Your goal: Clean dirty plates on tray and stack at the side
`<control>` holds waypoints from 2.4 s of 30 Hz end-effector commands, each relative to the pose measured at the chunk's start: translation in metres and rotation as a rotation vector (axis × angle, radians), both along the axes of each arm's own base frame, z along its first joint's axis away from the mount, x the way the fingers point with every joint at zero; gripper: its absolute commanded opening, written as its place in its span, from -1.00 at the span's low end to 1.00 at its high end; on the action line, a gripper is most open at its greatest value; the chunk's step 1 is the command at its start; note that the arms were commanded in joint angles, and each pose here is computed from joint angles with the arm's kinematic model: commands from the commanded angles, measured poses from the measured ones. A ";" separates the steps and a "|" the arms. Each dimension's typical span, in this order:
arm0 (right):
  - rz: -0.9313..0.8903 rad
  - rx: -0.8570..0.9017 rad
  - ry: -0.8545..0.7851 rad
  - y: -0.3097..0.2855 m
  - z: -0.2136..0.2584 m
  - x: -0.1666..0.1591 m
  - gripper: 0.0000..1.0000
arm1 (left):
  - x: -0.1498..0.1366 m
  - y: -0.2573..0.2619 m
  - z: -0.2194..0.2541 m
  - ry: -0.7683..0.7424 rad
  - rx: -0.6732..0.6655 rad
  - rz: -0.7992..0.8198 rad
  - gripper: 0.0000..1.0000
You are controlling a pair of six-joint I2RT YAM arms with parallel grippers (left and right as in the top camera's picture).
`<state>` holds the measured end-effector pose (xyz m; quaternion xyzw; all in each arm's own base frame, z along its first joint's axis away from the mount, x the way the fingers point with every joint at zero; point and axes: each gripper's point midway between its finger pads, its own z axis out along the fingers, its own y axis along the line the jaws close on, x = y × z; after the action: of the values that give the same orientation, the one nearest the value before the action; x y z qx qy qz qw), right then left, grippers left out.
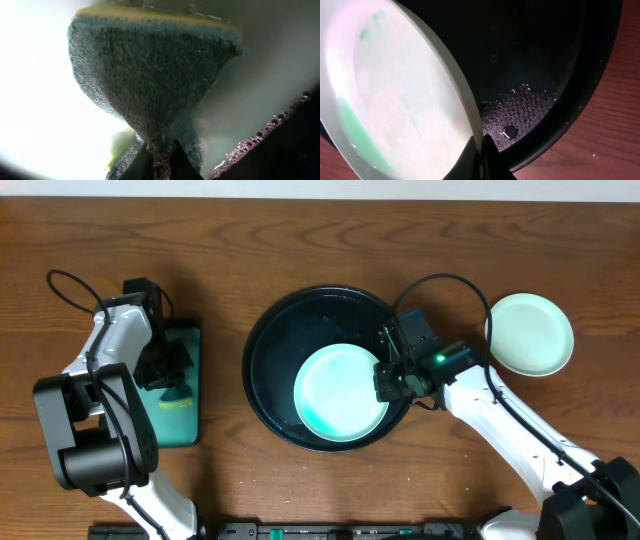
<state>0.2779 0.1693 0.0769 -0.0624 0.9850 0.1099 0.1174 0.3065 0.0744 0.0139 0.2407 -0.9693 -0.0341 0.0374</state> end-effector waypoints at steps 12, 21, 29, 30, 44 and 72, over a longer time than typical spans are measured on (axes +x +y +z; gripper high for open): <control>0.012 0.026 -0.006 0.007 0.005 0.003 -0.97 | 0.032 -0.015 0.117 -0.397 0.065 -0.066 -0.86; 0.027 0.179 0.151 0.041 -0.022 -0.007 -0.97 | 0.025 -0.116 0.145 -0.479 -0.155 -0.311 -0.85; 0.027 0.190 0.176 0.046 -0.034 -0.005 -0.97 | 0.014 -0.193 0.128 -0.421 -0.261 -0.512 -0.86; 0.025 0.192 0.174 0.046 -0.034 -0.004 -0.97 | 0.012 -0.200 0.125 -0.410 -0.276 -0.529 -0.86; 0.002 0.177 0.169 0.043 -0.035 -0.002 -0.97 | -0.008 -0.278 0.050 -0.189 -0.462 -0.652 -0.86; -0.036 0.154 0.152 0.039 -0.037 0.003 -0.97 | -0.056 -0.288 0.042 -0.013 -0.520 -0.746 -0.86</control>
<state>0.2762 0.2041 0.0350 -0.0317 0.9819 0.1818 0.0419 0.2509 -0.2028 0.0542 -0.1196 -0.9716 0.1887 0.0784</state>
